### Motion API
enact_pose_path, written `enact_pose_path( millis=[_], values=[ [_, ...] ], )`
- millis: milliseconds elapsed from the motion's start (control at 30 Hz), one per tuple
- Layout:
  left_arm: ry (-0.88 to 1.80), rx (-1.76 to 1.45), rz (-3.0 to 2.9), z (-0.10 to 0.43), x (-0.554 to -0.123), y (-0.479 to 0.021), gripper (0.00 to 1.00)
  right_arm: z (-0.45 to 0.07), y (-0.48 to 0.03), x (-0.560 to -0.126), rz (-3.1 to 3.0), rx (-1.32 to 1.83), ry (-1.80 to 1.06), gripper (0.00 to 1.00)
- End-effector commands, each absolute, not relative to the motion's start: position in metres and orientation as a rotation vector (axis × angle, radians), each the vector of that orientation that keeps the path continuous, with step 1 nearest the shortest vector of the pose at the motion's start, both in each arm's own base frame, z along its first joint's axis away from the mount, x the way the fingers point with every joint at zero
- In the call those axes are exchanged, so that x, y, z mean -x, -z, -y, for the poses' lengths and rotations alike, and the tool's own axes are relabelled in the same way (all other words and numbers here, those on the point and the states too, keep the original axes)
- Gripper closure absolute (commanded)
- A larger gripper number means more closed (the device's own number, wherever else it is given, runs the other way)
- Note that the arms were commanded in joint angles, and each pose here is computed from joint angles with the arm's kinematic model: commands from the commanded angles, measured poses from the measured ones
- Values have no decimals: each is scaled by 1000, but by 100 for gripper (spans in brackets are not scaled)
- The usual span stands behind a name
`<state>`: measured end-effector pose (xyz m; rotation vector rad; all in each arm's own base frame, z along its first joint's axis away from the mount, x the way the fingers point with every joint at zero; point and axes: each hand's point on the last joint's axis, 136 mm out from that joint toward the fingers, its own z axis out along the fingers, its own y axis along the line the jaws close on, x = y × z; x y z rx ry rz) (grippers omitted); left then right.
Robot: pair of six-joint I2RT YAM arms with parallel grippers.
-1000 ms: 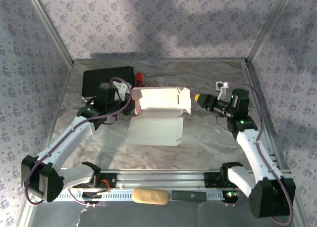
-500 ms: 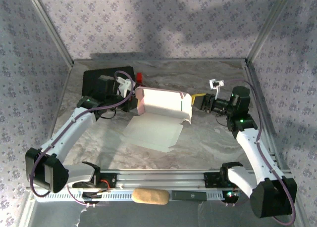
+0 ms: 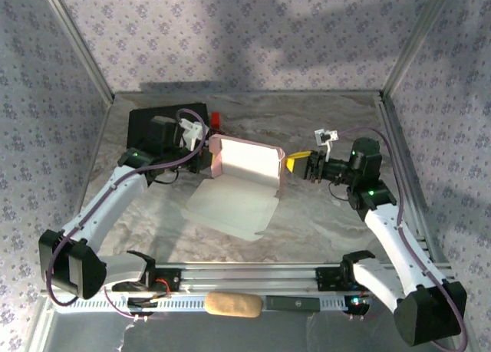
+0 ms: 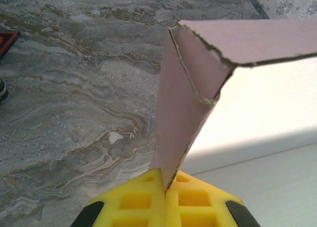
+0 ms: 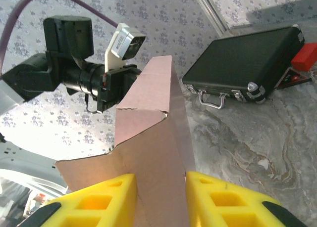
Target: Fold the paper box
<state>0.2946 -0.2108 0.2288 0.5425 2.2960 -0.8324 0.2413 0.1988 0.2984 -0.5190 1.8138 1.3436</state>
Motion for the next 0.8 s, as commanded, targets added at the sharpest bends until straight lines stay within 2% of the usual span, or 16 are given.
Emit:
enact_pose_path(
  millis=[0, 767],
  values=[
    [853, -551, -2233, 213, -297, -249, 100, -204, -296, -238, -1825, 556, -1307, 66],
    [874, -544, -2223, 214, -295, -251, 100, -229, -281, -238, -1881, 634, -1181, 57]
  ],
)
